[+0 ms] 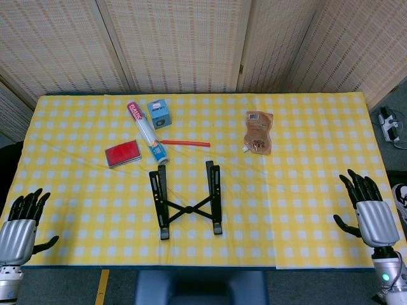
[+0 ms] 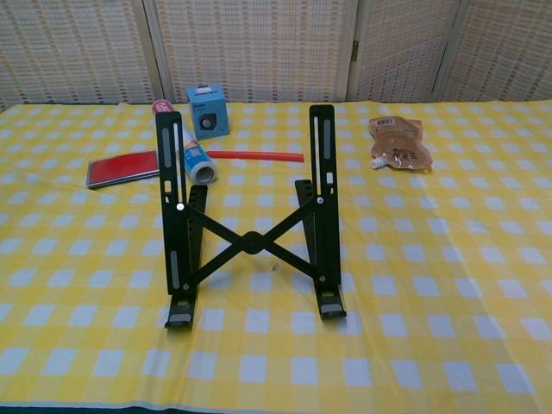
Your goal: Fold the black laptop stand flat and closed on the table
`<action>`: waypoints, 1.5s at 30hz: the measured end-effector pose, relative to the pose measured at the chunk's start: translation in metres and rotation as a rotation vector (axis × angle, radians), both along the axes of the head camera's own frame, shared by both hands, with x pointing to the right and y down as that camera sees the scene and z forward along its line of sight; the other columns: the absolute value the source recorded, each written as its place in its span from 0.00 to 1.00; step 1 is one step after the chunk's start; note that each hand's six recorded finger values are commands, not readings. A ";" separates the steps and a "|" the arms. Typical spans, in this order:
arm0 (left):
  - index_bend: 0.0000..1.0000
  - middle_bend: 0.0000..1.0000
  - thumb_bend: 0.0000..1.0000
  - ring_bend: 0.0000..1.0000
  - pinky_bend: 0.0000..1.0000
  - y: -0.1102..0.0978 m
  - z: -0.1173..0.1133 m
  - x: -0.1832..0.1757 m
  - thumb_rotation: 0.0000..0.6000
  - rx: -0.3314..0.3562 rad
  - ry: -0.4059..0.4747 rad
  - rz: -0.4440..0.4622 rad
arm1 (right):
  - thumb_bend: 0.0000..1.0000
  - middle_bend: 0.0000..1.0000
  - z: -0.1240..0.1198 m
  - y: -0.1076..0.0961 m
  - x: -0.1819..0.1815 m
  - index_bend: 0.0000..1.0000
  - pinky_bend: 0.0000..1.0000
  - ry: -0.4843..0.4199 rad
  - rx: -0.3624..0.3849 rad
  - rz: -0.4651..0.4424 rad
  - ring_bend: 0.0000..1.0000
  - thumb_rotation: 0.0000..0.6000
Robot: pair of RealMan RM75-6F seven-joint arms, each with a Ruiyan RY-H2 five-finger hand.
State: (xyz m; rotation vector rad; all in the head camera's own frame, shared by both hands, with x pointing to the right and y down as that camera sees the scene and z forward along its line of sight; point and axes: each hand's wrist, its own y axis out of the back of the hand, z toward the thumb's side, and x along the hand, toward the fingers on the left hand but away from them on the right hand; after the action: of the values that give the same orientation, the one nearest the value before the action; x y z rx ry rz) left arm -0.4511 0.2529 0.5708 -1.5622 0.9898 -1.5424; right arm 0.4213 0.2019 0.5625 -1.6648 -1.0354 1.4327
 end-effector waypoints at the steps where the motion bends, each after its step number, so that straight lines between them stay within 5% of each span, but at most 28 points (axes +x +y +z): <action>1: 0.10 0.06 0.10 0.03 0.00 0.000 0.000 0.001 1.00 0.000 0.003 0.002 | 0.29 0.00 0.000 0.000 0.000 0.00 0.00 0.000 0.001 0.002 0.00 1.00; 10: 0.10 0.07 0.10 0.04 0.00 -0.012 0.007 0.014 1.00 -0.001 0.039 0.034 | 0.29 0.00 -0.003 0.000 0.004 0.00 0.00 -0.013 0.009 0.015 0.00 1.00; 19: 0.10 0.12 0.10 0.08 0.00 -0.040 0.024 0.050 1.00 -0.067 0.246 0.060 | 0.29 0.00 -0.012 -0.005 0.001 0.00 0.00 -0.032 0.036 -0.004 0.00 1.00; 32: 0.00 0.13 0.10 0.09 0.00 -0.078 0.072 0.112 1.00 -0.383 0.660 -0.023 | 0.29 0.00 -0.009 -0.007 -0.013 0.00 0.00 -0.057 0.010 -0.045 0.00 1.00; 45: 0.10 0.24 0.10 0.20 0.05 -0.112 0.109 0.173 1.00 -0.629 1.026 -0.246 | 0.29 0.00 0.014 -0.012 -0.053 0.00 0.00 -0.147 -0.096 -0.155 0.00 1.00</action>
State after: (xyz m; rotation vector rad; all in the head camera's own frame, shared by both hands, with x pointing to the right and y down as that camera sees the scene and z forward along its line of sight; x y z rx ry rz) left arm -0.2779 0.1408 0.6794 -2.9167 1.3115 -1.2147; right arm 0.3681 0.1904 0.5764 -1.8996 -0.9053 1.2930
